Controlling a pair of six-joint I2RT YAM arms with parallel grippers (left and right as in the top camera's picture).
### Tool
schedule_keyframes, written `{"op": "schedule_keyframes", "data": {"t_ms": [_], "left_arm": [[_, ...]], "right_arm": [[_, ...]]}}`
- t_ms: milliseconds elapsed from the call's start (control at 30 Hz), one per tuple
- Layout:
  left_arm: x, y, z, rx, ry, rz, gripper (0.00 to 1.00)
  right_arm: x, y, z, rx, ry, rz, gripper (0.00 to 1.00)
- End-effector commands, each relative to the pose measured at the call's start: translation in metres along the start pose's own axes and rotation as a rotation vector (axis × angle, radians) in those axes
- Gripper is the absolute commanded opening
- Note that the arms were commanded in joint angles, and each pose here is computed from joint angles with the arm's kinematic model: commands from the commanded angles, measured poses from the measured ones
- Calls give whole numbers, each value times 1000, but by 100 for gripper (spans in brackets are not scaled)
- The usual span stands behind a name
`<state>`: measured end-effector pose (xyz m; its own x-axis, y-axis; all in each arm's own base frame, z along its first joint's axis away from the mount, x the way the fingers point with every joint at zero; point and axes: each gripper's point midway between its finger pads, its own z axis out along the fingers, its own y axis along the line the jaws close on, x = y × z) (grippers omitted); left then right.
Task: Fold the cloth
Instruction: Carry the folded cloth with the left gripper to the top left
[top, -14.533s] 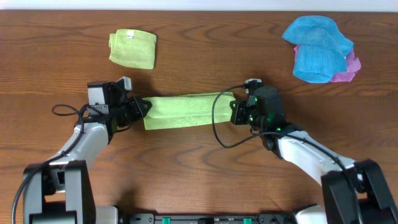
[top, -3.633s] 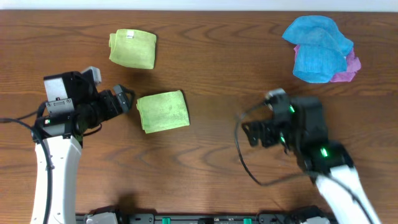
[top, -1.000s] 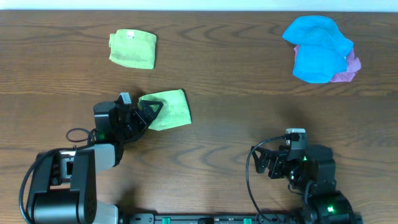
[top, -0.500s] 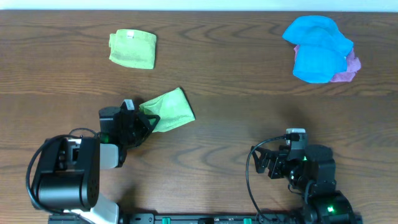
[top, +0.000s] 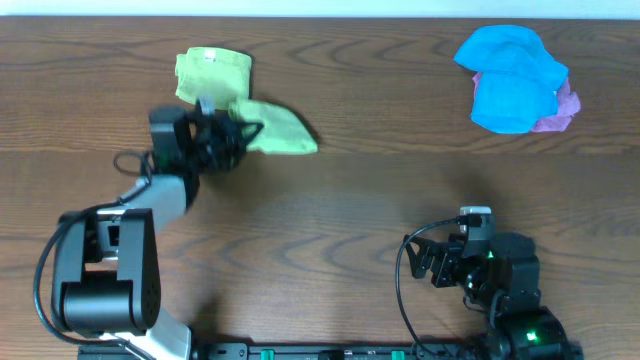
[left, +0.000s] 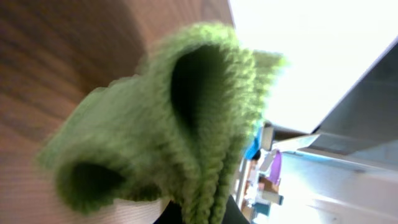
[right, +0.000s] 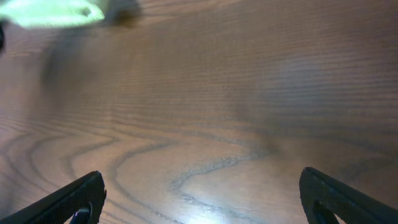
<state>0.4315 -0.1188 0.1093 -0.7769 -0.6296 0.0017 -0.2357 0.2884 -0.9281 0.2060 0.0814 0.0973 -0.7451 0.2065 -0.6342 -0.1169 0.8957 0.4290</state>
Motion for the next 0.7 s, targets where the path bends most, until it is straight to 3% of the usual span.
{"op": "schedule_keyframes", "data": {"t_ms": [0,133,367,667], "left_arm": [[-22,-54,-3,18,-21,92,5],[-54,-85,-8,-64,-104,150,5],[-102,-122,5,-47,-103,173,5],[-155,-108,23,-29,-34,113,5]], "right_arm": [[1,-1,0,1,-2,19,99],[1,-1,0,1,-2,19,99],[1,-1,0,1,-2,19,99],[1,-1,0,1,-2,19,99]]}}
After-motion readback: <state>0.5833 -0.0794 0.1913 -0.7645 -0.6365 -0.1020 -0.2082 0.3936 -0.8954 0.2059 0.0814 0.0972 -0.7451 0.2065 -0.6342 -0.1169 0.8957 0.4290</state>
